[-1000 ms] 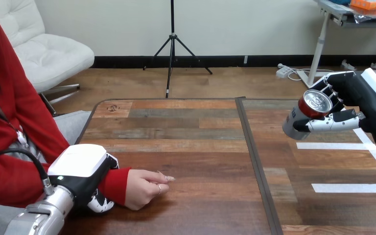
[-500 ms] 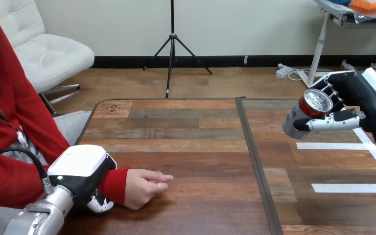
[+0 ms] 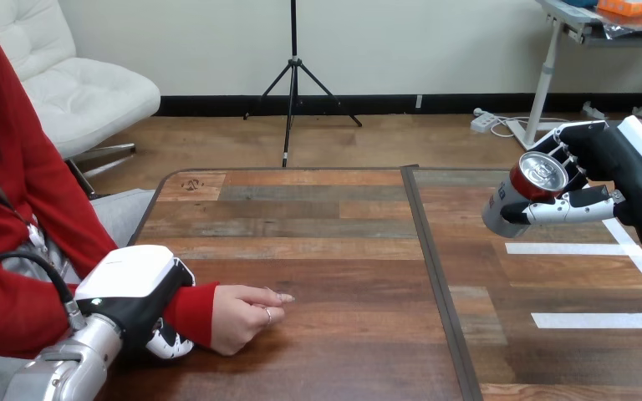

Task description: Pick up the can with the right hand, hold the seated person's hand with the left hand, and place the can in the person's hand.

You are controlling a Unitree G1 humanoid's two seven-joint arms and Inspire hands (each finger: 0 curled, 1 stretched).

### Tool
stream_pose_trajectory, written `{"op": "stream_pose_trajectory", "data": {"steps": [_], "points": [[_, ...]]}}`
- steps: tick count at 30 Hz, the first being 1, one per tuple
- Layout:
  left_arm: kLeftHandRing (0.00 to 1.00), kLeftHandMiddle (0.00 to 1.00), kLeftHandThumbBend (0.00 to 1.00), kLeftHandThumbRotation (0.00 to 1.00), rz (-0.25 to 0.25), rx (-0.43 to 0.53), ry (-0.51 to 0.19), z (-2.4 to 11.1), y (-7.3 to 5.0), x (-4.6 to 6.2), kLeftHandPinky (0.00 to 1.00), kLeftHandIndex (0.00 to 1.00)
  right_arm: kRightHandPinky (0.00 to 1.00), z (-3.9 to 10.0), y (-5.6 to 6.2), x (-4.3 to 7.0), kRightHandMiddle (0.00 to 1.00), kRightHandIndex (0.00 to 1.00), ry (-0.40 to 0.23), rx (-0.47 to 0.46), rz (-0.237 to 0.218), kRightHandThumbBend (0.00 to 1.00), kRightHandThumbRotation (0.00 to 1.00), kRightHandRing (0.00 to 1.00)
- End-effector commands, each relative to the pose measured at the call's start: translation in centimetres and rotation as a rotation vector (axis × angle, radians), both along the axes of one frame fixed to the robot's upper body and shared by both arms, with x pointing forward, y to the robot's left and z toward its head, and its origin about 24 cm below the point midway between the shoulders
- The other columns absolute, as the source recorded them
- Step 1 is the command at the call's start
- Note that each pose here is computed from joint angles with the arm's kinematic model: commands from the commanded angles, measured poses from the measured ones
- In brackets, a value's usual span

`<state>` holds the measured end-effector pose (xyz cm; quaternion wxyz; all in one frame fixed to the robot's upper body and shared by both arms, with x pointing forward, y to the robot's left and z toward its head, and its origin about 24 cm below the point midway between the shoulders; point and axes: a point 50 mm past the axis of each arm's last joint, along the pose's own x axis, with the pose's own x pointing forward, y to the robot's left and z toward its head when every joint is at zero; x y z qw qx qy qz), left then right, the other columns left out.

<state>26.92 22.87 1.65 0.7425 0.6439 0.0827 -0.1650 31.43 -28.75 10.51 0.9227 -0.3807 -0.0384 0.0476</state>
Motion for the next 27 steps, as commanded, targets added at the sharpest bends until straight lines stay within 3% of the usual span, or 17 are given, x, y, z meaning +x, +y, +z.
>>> {"op": "stream_pose_trajectory", "data": {"steps": [1,21,27], "points": [[0.3,0.36,0.79,0.0,0.015,-0.033,-0.017,0.6,-0.1,0.2,0.22,0.34,0.31,3.0,-0.4,0.8,0.43,0.48,-0.117,0.01,-0.013,0.73,0.0,0.36],[0.29,0.35,0.81,0.0,0.008,-0.084,-0.167,4.3,0.1,0.3,0.21,0.33,0.32,2.7,-0.2,1.0,0.42,0.48,-0.086,0.032,-0.022,0.73,0.0,0.36],[0.29,0.34,0.81,0.0,-0.013,-0.092,-0.254,6.0,0.1,0.6,0.21,0.33,0.31,2.6,0.3,1.3,0.42,0.48,-0.068,0.053,-0.035,0.73,0.0,0.35]]}}
